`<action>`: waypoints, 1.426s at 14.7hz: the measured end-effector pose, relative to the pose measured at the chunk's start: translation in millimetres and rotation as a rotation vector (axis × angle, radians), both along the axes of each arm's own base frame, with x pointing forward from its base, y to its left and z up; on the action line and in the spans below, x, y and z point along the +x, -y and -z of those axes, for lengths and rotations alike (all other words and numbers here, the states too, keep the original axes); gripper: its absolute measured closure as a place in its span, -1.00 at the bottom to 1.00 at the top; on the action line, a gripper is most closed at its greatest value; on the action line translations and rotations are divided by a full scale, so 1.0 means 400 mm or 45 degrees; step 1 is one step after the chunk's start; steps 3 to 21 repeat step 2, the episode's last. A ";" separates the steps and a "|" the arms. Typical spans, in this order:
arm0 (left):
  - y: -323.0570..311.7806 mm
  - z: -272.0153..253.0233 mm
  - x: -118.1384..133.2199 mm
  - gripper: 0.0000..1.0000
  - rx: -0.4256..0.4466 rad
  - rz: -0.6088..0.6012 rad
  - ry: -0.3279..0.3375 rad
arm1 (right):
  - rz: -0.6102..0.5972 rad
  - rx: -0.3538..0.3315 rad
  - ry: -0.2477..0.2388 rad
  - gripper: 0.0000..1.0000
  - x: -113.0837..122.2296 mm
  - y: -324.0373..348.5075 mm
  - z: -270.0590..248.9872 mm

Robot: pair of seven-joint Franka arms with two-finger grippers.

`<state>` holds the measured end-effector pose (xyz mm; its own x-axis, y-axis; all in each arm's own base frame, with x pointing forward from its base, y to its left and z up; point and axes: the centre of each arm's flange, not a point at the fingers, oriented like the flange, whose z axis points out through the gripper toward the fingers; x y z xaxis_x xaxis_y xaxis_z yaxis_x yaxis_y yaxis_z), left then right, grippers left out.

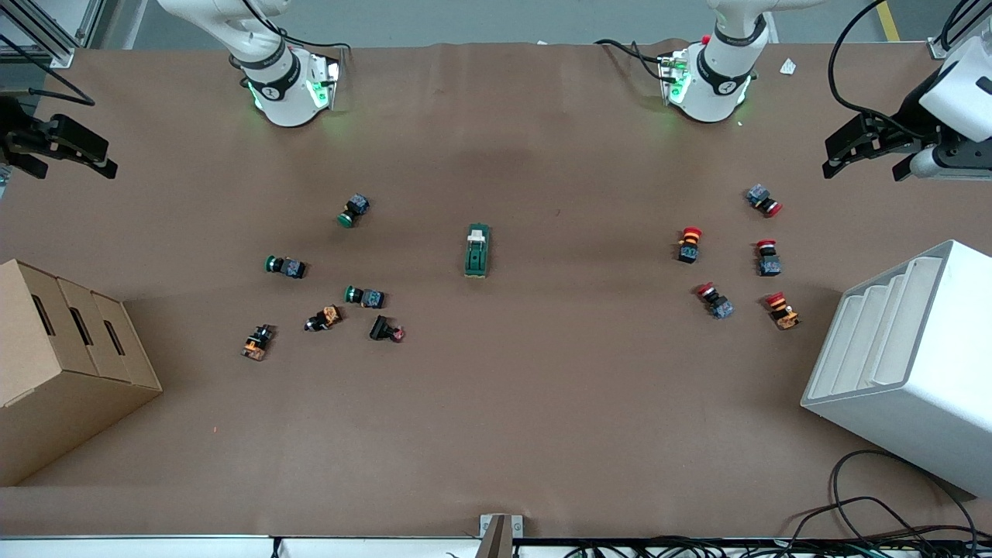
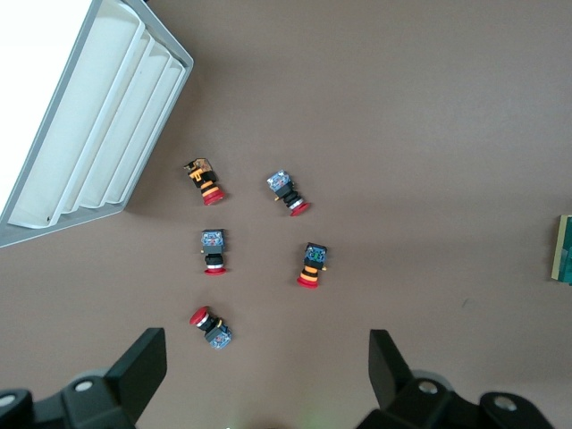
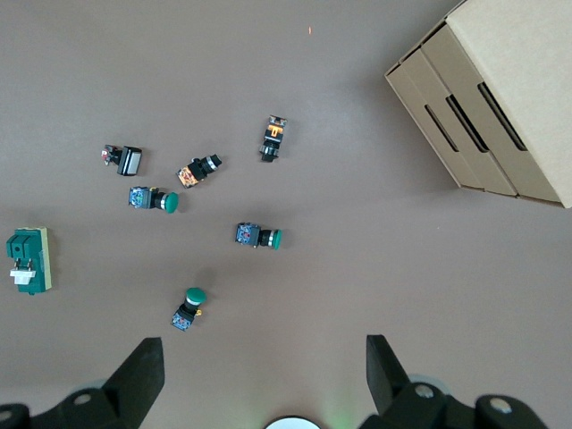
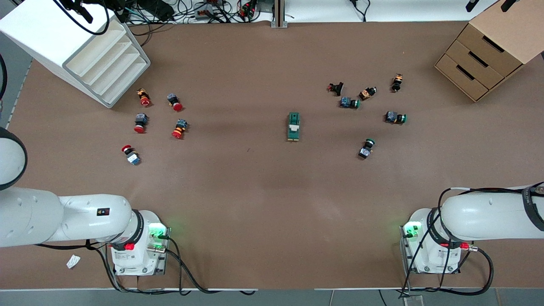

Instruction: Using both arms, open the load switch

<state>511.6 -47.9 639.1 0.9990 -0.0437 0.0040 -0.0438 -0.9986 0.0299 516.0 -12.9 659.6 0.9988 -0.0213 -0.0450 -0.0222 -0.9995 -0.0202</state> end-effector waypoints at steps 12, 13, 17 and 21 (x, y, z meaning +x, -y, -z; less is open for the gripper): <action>0.000 0.002 0.001 -1.00 0.000 0.000 -0.004 | -0.004 0.000 -0.001 -1.00 0.000 -0.004 0.001; 0.000 0.002 0.001 -1.00 0.000 0.000 -0.004 | -0.004 0.000 -0.001 -1.00 0.000 -0.004 0.001; 0.000 0.002 0.001 -1.00 0.000 0.000 -0.004 | -0.004 0.000 -0.001 -1.00 0.000 -0.004 0.001; 0.000 0.002 0.001 -1.00 0.000 0.000 -0.004 | -0.004 0.000 -0.001 -1.00 0.000 -0.004 0.001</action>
